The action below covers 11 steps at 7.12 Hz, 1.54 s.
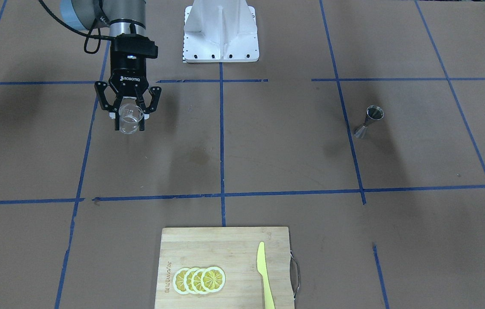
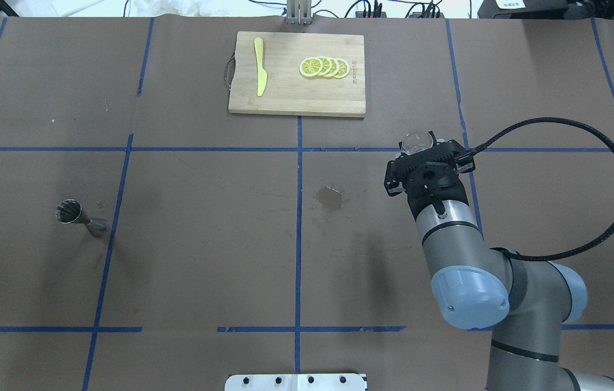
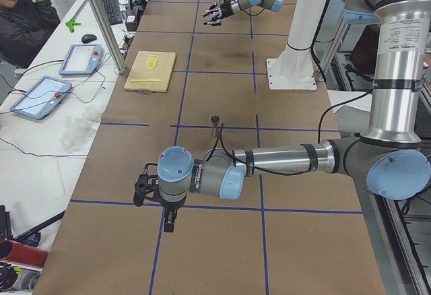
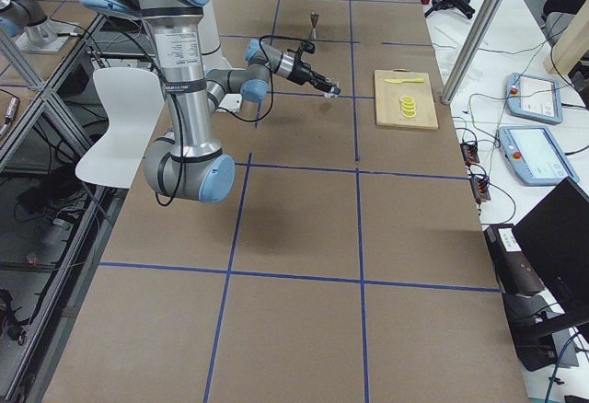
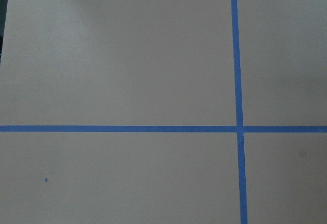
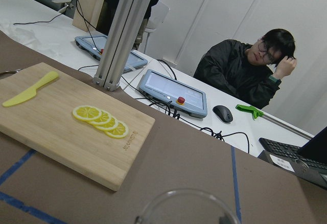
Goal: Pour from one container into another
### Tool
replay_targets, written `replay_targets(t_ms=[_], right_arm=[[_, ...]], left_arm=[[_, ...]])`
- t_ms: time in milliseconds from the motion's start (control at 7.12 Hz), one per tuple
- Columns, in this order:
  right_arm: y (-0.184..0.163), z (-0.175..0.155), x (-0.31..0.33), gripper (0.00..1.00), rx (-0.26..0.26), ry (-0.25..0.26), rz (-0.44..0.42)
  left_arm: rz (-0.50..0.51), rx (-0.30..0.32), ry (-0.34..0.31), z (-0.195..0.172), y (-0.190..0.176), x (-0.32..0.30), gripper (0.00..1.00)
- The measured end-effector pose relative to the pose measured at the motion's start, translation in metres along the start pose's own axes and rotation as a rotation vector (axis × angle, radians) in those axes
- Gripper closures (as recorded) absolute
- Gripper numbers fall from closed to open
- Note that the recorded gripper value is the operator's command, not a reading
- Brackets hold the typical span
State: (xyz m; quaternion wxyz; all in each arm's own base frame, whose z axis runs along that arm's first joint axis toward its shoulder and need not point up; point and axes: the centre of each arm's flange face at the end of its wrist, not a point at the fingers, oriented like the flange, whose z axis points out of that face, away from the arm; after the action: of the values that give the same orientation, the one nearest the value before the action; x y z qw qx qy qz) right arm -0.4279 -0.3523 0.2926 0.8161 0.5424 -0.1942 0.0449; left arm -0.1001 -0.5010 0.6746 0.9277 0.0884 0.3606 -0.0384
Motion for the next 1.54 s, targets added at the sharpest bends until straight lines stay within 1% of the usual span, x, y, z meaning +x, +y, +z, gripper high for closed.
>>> replay_targets(t_ms=[140,421,561,702,842,982,1123,1544], right_arm=[[0.026,0.005,0.019,1.00,0.000,-0.001,0.056],[0.097,0.023,0.066,1.00,0.028,-0.040,0.157],[0.128,0.034,0.081,1.00,0.040,-0.058,0.199],[0.152,0.043,0.091,1.00,0.043,-0.067,0.246],[0.171,0.051,0.098,1.00,0.036,-0.064,0.295],[0.187,0.056,0.106,1.00,0.023,-0.054,0.320],[0.198,0.058,0.113,1.00,0.011,-0.046,0.323],[0.207,0.058,0.116,1.00,-0.003,-0.046,0.335]], left_arm=[[0.001,0.000,0.000,0.000,0.000,0.000,0.00],[0.003,0.002,0.000,-0.001,0.000,0.001,0.00],[0.004,0.003,0.000,-0.001,-0.001,0.001,0.00],[0.005,0.004,0.000,-0.001,-0.001,0.001,0.00],[0.006,0.004,0.000,-0.001,-0.001,0.001,0.00],[0.007,0.004,0.001,-0.001,-0.002,0.002,0.00],[0.008,0.005,0.001,-0.001,-0.002,0.002,0.00],[0.010,0.007,0.001,-0.002,-0.004,0.003,0.00]])
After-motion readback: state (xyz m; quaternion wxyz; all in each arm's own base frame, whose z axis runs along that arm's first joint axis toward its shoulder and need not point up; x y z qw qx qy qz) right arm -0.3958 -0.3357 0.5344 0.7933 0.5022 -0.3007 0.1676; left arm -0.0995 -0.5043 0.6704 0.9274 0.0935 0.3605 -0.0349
